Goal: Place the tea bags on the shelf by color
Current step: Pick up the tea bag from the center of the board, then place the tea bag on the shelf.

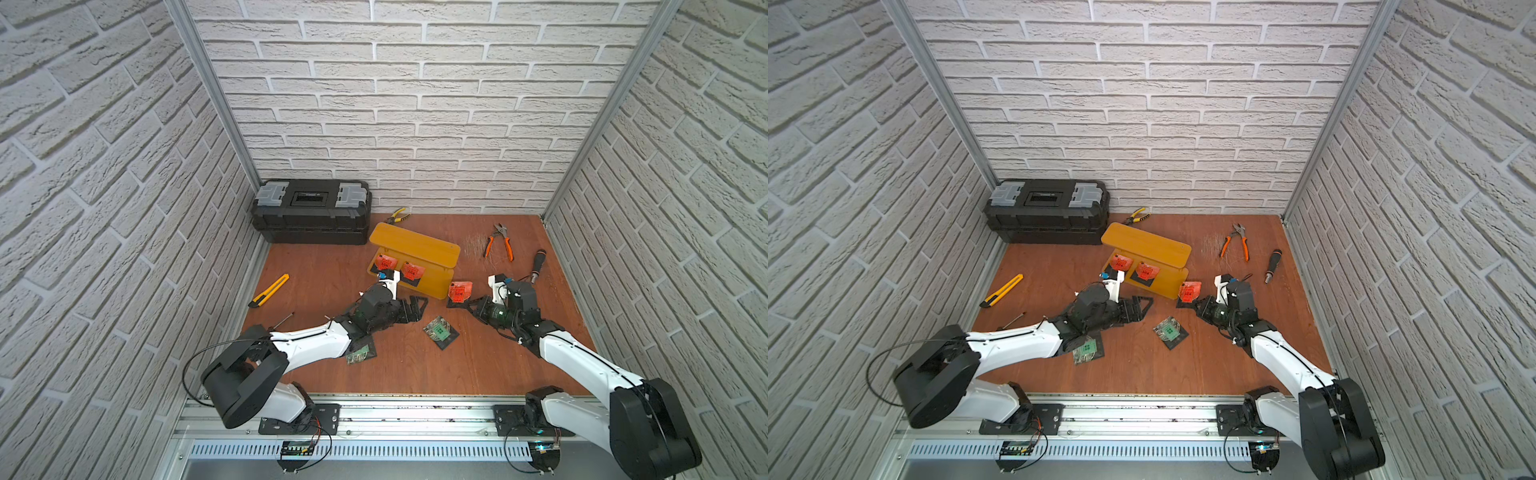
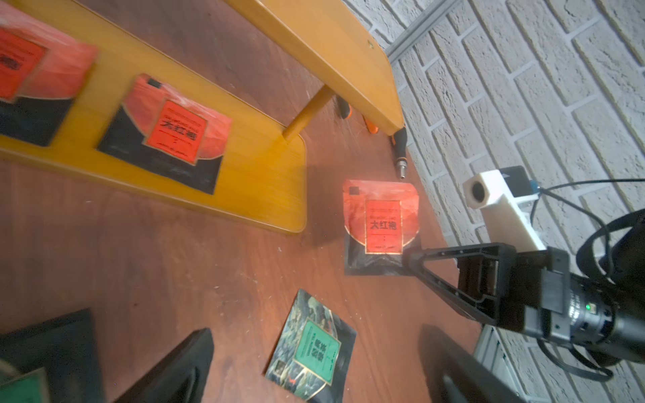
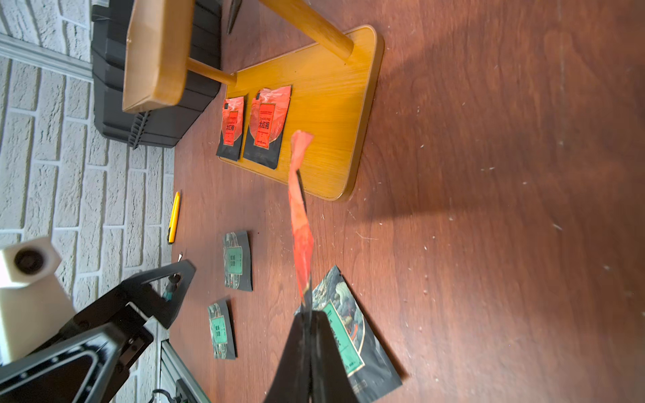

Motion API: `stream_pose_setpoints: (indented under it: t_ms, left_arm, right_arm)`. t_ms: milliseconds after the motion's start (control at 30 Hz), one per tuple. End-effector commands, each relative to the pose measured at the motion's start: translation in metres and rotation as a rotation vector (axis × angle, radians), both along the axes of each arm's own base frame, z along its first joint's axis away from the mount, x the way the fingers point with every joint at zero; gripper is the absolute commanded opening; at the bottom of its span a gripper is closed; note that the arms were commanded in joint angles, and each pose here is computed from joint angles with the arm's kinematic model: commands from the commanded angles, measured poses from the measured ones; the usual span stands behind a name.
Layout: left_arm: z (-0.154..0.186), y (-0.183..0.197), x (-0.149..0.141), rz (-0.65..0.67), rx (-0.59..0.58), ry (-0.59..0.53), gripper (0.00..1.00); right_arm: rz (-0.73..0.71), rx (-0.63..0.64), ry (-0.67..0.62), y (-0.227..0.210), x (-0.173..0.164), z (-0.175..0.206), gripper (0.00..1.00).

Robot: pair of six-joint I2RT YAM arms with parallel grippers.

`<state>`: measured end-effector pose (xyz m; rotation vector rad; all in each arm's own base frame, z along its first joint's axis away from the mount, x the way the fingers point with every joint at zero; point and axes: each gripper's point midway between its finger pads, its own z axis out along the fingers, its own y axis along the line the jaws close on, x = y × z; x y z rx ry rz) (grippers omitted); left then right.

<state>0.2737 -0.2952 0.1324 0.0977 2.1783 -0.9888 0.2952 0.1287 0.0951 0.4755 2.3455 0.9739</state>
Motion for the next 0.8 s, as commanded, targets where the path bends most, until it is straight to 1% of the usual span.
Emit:
stream_pose_setpoints:
  t_ms: [0,100,267,367,433,600,767]
  left_arm:
    - [-0.001,0.028,0.0,0.046,0.081,-0.043,0.98]
    - [0.006,0.05,-0.004,0.079,0.14,-0.087,0.98]
    - [0.021,0.088,-0.007,0.14,0.272,-0.206,0.98]
    - [0.024,0.109,-0.008,0.172,0.349,-0.262,0.98]
    - [0.025,0.118,-0.01,0.183,0.379,-0.292,0.98]
    - [0.026,0.136,-0.013,0.212,0.406,-0.333,0.98]
    - [0.024,0.146,-0.014,0.229,0.418,-0.348,0.98]
  right_arm:
    - [-0.046,0.017,-0.057,0.003,0.016,0.009,0.03]
    - [-0.058,0.018,-0.057,0.007,0.024,0.007,0.03]
    - [-0.064,0.035,-0.056,0.018,0.038,0.003,0.03]
    - [-0.066,0.041,-0.053,0.024,0.046,0.001,0.03]
    - [-0.067,0.049,-0.053,0.027,0.052,0.0,0.03]
    - [-0.111,0.059,-0.05,0.028,0.062,-0.005,0.03]
    - [-0.117,0.071,-0.038,0.034,0.072,-0.009,0.03]
